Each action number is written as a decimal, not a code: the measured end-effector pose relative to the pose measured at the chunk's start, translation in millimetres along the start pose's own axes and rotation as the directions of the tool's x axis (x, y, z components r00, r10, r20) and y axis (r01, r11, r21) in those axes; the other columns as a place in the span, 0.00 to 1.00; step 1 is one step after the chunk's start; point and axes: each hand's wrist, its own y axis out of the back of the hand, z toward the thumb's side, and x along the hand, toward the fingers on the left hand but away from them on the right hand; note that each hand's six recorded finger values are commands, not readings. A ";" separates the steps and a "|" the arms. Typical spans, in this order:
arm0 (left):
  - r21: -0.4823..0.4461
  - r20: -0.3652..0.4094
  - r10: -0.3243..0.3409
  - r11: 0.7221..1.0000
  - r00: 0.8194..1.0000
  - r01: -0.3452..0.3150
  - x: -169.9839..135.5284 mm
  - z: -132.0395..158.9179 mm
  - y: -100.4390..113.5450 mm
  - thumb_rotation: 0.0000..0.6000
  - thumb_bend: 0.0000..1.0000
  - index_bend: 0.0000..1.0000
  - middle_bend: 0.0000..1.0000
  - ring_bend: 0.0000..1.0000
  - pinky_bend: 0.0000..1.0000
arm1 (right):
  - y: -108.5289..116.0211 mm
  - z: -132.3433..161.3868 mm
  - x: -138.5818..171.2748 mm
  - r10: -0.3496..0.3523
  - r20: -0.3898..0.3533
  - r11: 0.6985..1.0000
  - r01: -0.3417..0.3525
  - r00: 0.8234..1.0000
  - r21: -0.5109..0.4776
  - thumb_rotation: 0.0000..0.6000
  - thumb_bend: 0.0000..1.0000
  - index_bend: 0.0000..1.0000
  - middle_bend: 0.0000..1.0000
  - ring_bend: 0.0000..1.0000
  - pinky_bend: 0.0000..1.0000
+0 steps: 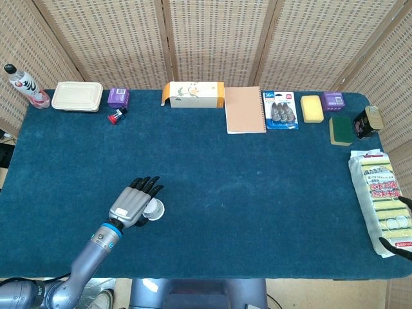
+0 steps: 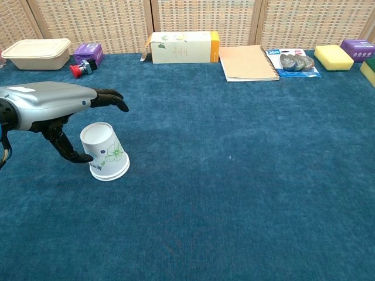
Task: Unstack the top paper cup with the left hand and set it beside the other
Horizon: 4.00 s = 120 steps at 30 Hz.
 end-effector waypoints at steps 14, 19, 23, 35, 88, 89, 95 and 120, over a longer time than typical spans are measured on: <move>0.010 -0.019 -0.010 1.000 1.000 0.010 3.5 0.5 1.3 1.00 0.27 0.25 0.00 0.00 0.07 | -1.3 0.3 -1.2 0.005 -0.005 1.000 -0.005 1.000 -0.004 1.00 0.10 0.16 0.02 0.00 0.00; 0.007 -0.023 -0.007 1.000 1.000 0.007 3.3 -0.1 3.4 1.00 0.27 0.31 0.00 0.00 0.07 | -2.3 0.9 -1.7 0.008 -0.008 1.000 -0.008 1.000 -0.004 1.00 0.10 0.16 0.02 0.00 0.00; 0.006 -0.029 -0.002 1.000 1.000 0.002 2.6 -2.2 5.2 1.00 0.27 0.33 0.00 0.00 0.07 | -2.3 0.6 -1.7 0.009 -0.007 1.000 -0.009 1.000 -0.004 1.00 0.10 0.16 0.02 0.00 0.00; -0.004 -0.031 0.038 0.999 0.999 -0.038 -7.2 -5.5 23.7 1.00 0.27 0.35 0.00 0.00 0.07 | -1.9 0.8 -1.4 0.008 -0.006 1.000 -0.008 1.000 -0.009 1.00 0.10 0.16 0.02 0.00 0.00; -0.137 -0.115 -0.009 0.991 0.993 -0.007 -18.0 -85.0 2.4 1.00 0.27 0.35 0.00 0.00 0.07 | -7.8 5.6 -0.7 0.032 -0.016 0.999 -0.032 0.999 -0.004 1.00 0.10 0.16 0.02 0.01 0.00; -0.134 -0.116 -0.008 0.991 0.993 -0.008 -17.4 -84.3 2.4 1.00 0.27 0.35 0.00 0.00 0.07 | -7.4 5.4 -0.6 0.031 -0.015 1.000 -0.031 0.999 -0.006 1.00 0.10 0.16 0.02 0.00 0.00; -0.121 -0.119 -0.004 0.993 0.993 -0.010 -13.3 -80.4 3.1 1.00 0.27 0.35 0.00 0.00 0.07 | -5.5 3.6 -0.5 0.027 -0.012 1.000 -0.027 1.000 -0.015 1.00 0.10 0.16 0.02 0.01 0.00; -0.101 -0.123 -0.014 0.995 0.992 0.002 -14.1 -72.1 6.2 1.00 0.25 0.12 0.00 0.00 0.07 | -1.6 1.6 -0.4 0.016 -0.014 0.999 -0.016 1.000 -0.029 1.00 0.10 0.15 0.02 0.01 0.00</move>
